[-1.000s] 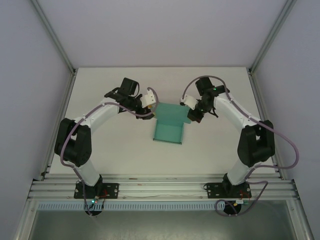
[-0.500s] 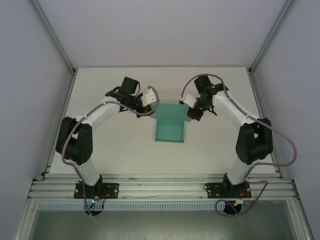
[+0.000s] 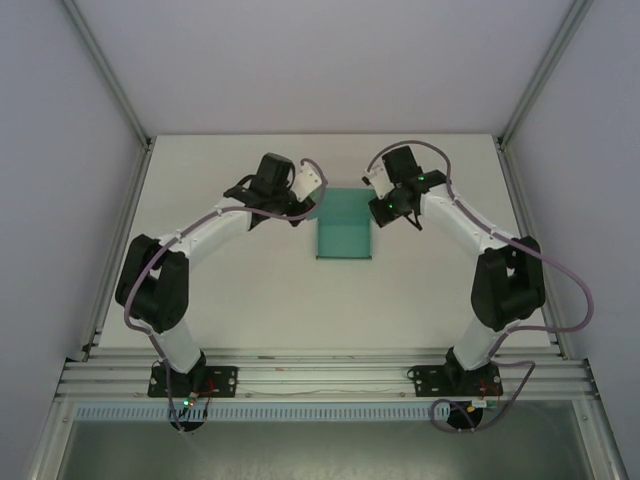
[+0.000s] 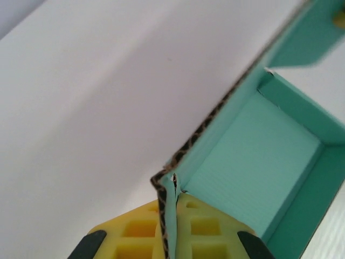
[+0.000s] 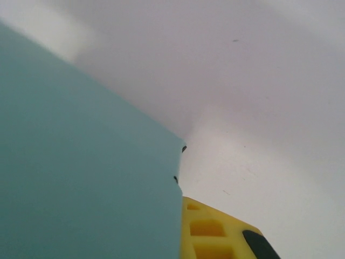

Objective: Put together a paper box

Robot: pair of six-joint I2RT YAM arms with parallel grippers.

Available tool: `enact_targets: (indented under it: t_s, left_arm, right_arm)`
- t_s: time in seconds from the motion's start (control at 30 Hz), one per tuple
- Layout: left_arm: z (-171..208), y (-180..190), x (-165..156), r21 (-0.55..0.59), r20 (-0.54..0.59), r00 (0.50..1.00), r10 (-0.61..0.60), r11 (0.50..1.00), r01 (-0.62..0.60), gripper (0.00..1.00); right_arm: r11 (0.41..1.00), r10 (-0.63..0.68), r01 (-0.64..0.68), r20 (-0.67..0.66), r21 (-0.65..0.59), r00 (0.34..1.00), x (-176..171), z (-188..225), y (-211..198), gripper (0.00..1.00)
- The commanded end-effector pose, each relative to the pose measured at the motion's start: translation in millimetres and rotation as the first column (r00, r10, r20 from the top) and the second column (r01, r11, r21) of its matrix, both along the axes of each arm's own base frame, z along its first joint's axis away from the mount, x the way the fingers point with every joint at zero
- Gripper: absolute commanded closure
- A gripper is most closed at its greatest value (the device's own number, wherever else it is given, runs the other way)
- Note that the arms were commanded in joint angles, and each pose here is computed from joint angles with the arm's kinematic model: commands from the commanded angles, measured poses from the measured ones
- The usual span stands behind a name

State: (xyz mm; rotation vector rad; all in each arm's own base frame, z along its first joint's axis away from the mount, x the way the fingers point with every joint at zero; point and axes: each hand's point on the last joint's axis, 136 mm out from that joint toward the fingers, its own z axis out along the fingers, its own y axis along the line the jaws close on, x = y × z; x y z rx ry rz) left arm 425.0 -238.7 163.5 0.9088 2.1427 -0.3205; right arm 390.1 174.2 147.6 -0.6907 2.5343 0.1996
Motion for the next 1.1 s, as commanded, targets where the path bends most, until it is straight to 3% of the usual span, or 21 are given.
enact_targets:
  t_s: [0.0,0.1,0.2,0.33,0.43,0.63,0.77,1.07]
  left_arm:
    - [11,10,20,-0.106,-0.073,0.930,0.361,0.924,-0.367,1.00]
    - [8,0,23,-0.225,-0.203,0.861,0.467,0.833,-0.505,1.00]
    - [-1,-10,23,-0.264,-0.271,0.823,0.499,0.784,-0.562,1.00]
    - [-14,-20,20,-0.250,-0.287,0.810,0.511,0.777,-0.578,1.00]
    - [-24,-23,16,-0.275,-0.323,0.792,0.518,0.750,-0.602,1.00]
    - [-35,-29,7,-0.324,-0.339,0.808,0.481,0.747,-0.581,1.00]
    - [-39,-37,-12,-0.378,-0.334,0.848,0.411,0.766,-0.520,1.00]
    - [-61,-21,-49,-0.365,-0.306,0.870,0.386,0.796,-0.482,1.00]
  right_arm:
    - [0.938,-0.308,0.285,0.098,0.198,0.946,16,42,21,0.93]
    - [0.846,-0.479,0.445,0.051,0.294,0.877,25,34,22,0.93]
    - [0.800,-0.503,0.469,-0.007,0.374,0.864,28,21,41,0.94]
    - [0.766,-0.553,0.517,-0.019,0.383,0.833,34,5,47,0.94]
    - [0.769,-0.552,0.512,-0.005,0.381,0.833,34,0,54,0.94]
    - [0.786,-0.537,0.504,-0.008,0.358,0.844,24,-17,57,0.95]
    - [0.831,-0.491,0.449,0.052,0.328,0.870,8,-27,60,0.96]
    - [0.912,-0.383,0.333,0.208,0.240,0.900,-27,-50,39,0.98]
